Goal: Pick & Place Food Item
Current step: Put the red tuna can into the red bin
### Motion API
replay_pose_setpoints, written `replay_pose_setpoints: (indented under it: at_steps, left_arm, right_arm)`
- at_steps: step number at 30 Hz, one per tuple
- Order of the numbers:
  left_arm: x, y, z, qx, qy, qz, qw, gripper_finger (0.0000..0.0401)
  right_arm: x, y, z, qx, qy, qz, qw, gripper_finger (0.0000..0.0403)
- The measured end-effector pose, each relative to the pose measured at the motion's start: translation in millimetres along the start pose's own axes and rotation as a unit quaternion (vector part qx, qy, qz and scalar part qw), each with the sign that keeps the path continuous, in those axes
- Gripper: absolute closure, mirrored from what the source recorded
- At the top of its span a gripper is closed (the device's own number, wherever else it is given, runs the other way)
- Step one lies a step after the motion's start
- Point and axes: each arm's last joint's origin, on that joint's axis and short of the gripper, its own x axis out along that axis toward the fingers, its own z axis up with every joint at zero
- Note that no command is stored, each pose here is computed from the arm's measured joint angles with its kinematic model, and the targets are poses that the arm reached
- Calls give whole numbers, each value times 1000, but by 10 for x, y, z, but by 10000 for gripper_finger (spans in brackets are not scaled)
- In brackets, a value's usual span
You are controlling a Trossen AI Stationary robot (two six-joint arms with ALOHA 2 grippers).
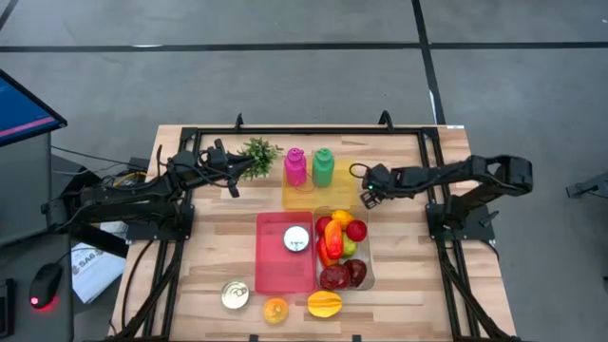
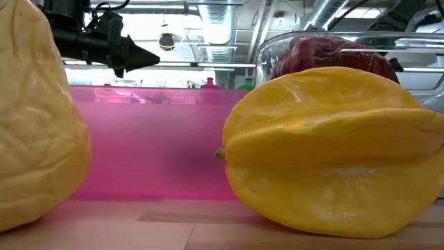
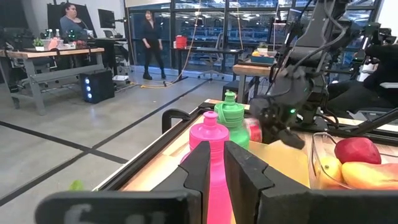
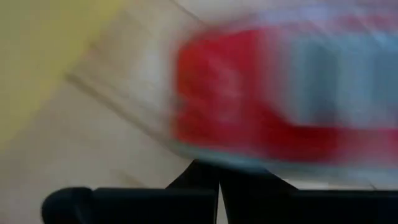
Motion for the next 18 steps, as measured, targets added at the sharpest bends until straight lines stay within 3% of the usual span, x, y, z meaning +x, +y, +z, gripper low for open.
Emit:
replay_pose_setpoints:
  at_steps: [4, 18]
  left_arm:
    - [0, 0, 0, 0, 0, 0, 1000, 367]
    - [0, -3, 0, 0, 0, -1, 1000, 367]
  right_arm:
    - [31, -16, -23, -5, 7, -19, 1000, 403]
    - [18, -10, -26, -9, 15, -9, 1000, 403]
